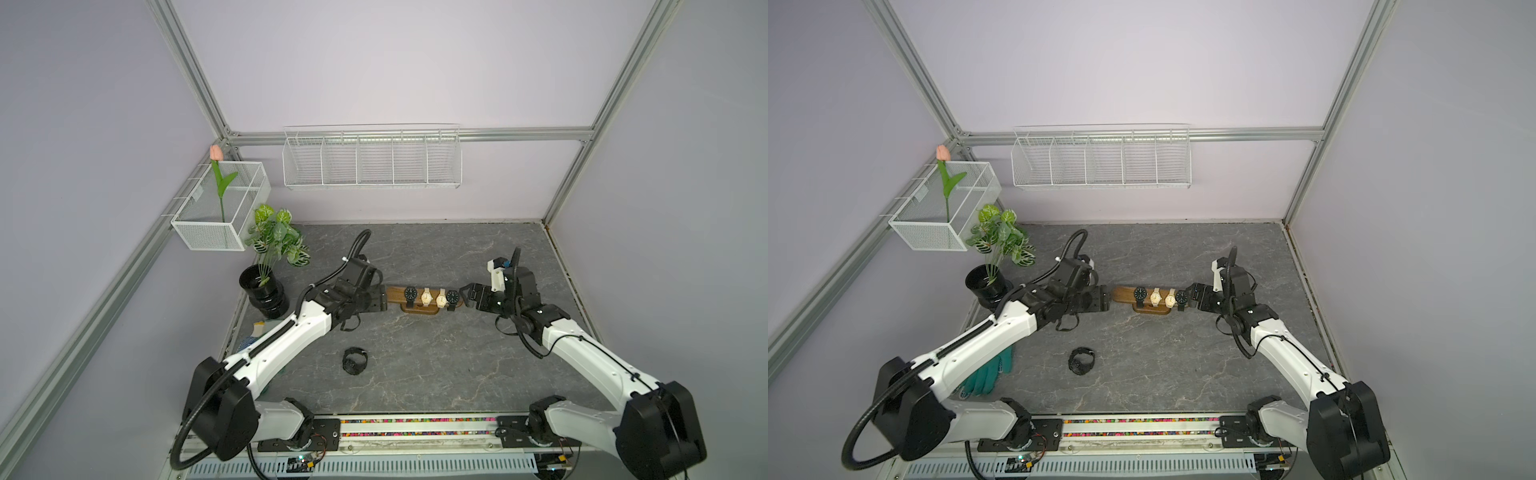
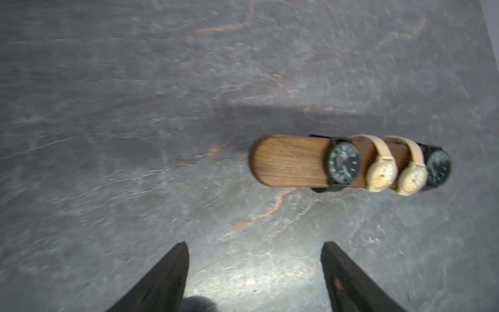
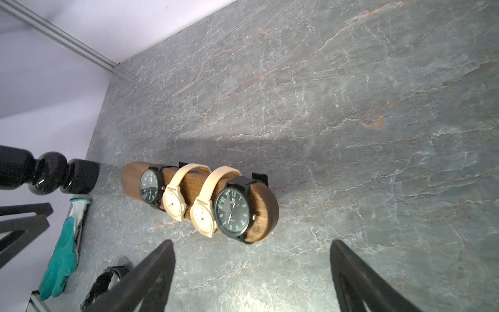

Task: Place watch on stand
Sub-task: Place the watch on the stand, then pick up the watch at the center of the board.

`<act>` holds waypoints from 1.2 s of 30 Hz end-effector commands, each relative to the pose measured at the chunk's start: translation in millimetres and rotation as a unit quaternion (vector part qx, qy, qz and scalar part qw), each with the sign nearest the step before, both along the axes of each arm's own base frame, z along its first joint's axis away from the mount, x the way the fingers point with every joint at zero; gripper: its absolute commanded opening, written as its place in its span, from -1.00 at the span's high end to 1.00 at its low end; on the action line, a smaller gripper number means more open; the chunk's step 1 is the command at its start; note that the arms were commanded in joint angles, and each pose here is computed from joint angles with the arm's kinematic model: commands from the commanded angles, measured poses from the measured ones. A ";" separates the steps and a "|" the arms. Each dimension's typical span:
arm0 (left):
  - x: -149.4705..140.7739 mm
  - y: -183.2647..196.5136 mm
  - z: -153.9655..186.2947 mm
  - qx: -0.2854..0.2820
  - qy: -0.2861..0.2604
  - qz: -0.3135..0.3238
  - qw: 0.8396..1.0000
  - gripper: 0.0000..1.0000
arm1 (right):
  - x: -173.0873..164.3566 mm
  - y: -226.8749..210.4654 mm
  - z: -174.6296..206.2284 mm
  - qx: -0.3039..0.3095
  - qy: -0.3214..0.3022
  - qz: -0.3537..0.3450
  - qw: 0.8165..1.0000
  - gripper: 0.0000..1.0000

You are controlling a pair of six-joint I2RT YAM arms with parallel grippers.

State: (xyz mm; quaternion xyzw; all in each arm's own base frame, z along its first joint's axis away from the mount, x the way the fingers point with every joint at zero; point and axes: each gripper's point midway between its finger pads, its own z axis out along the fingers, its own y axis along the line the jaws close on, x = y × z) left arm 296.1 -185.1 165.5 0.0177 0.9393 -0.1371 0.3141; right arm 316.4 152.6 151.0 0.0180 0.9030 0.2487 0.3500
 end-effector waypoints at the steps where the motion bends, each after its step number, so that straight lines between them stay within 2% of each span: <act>1: -1.9 43.1 7.1 0.005 -0.041 0.085 0.995 -0.62 | -24.5 17.3 1.3 -0.054 -0.001 0.056 0.997 -0.77; 4: -8.6 77.9 13.2 -0.009 -0.073 0.148 0.986 -0.71 | -42.0 48.2 13.7 -0.068 -0.020 0.097 0.993 -0.77; 7: -17.0 109.0 20.7 -0.031 -0.099 0.207 0.973 -0.90 | -60.2 86.0 17.3 -0.078 -0.021 0.144 0.986 -0.77; 9: -23.1 122.6 25.8 -0.044 -0.116 0.230 0.965 -0.93 | -71.0 113.7 17.5 -0.088 -0.018 0.177 0.980 -0.77; 13: -37.8 146.6 31.1 -0.050 -0.149 0.267 0.951 -0.95 | -95.5 166.4 -4.9 -0.106 0.002 0.241 0.965 -0.77; 18: -56.0 167.6 27.6 -0.057 -0.168 0.311 0.934 -0.99 | -115.3 211.3 -28.5 -0.139 0.032 0.292 0.946 -0.77; 24: -69.5 178.6 23.1 -0.088 -0.197 0.335 0.917 -1.00 | -121.9 243.6 -53.4 -0.171 0.063 0.306 0.934 -0.78; 36: -88.7 196.1 20.5 -0.081 -0.218 0.353 0.906 -1.00 | -120.3 270.7 -87.3 -0.214 0.101 0.324 0.916 -0.94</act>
